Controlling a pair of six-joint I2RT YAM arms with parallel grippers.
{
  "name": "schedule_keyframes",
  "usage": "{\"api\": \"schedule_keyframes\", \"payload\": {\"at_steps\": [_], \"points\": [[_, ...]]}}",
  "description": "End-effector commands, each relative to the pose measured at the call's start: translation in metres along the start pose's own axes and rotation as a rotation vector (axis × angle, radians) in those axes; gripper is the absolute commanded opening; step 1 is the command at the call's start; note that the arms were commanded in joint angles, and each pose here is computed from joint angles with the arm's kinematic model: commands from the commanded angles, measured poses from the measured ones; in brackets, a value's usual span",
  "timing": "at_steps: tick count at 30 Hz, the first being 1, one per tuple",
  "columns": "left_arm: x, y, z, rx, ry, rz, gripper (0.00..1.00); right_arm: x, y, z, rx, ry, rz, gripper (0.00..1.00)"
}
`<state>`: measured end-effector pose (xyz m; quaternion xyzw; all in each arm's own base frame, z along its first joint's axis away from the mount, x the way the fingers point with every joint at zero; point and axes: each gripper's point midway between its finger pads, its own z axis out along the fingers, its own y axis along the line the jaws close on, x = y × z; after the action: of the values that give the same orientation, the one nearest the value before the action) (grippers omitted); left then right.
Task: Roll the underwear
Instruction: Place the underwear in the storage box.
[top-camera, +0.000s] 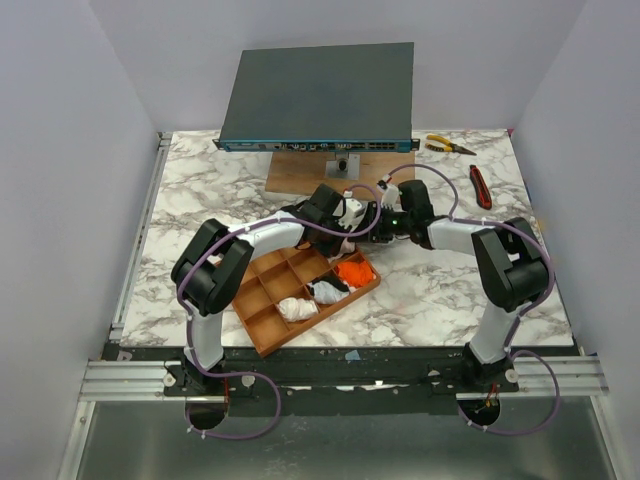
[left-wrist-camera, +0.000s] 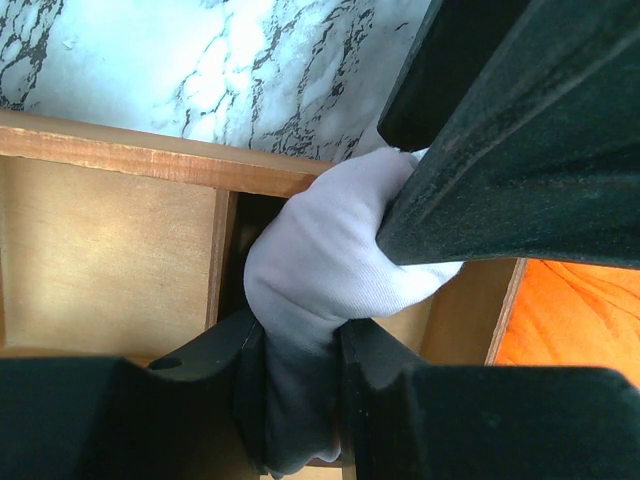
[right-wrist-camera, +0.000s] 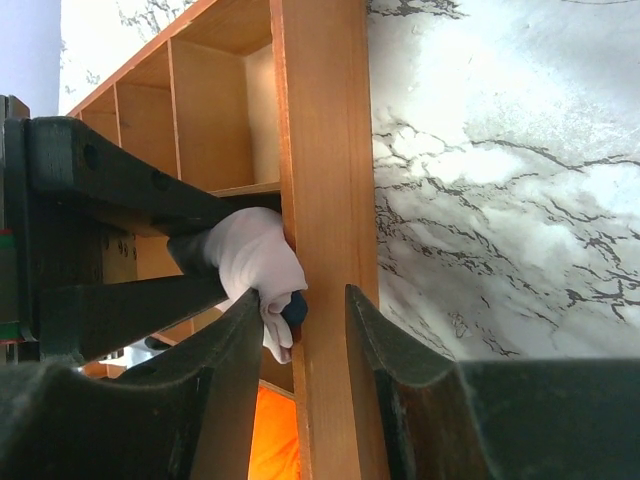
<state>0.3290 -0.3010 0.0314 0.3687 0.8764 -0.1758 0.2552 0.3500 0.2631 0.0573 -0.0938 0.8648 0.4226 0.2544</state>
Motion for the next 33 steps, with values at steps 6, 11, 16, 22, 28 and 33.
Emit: {"api": "schedule_keyframes", "payload": {"at_steps": [6, 11, 16, 22, 28, 33], "points": [[-0.008, -0.01, -0.005, 0.05, -0.021, 0.043, 0.22, 0.031, -0.04, 0.003, 0.196, 0.079, -0.006, 0.36], [-0.014, -0.004, -0.01, 0.024, -0.033, 0.059, 0.3, 0.034, -0.042, -0.001, 0.218, 0.088, -0.022, 0.35], [-0.022, 0.003, -0.02, -0.006, -0.052, 0.099, 0.42, 0.038, -0.046, -0.006, 0.247, 0.101, -0.045, 0.34], [-0.03, 0.012, -0.029, -0.034, -0.066, 0.118, 0.61, 0.037, -0.048, -0.008, 0.26, 0.099, -0.063, 0.34], [-0.032, 0.013, -0.039, -0.03, -0.098, 0.119, 0.98, 0.042, -0.049, -0.009, 0.262, 0.107, -0.06, 0.33], [-0.032, 0.016, -0.046, -0.046, -0.105, 0.132, 0.98, 0.042, -0.048, -0.009, 0.253, 0.111, -0.062, 0.32]]}}
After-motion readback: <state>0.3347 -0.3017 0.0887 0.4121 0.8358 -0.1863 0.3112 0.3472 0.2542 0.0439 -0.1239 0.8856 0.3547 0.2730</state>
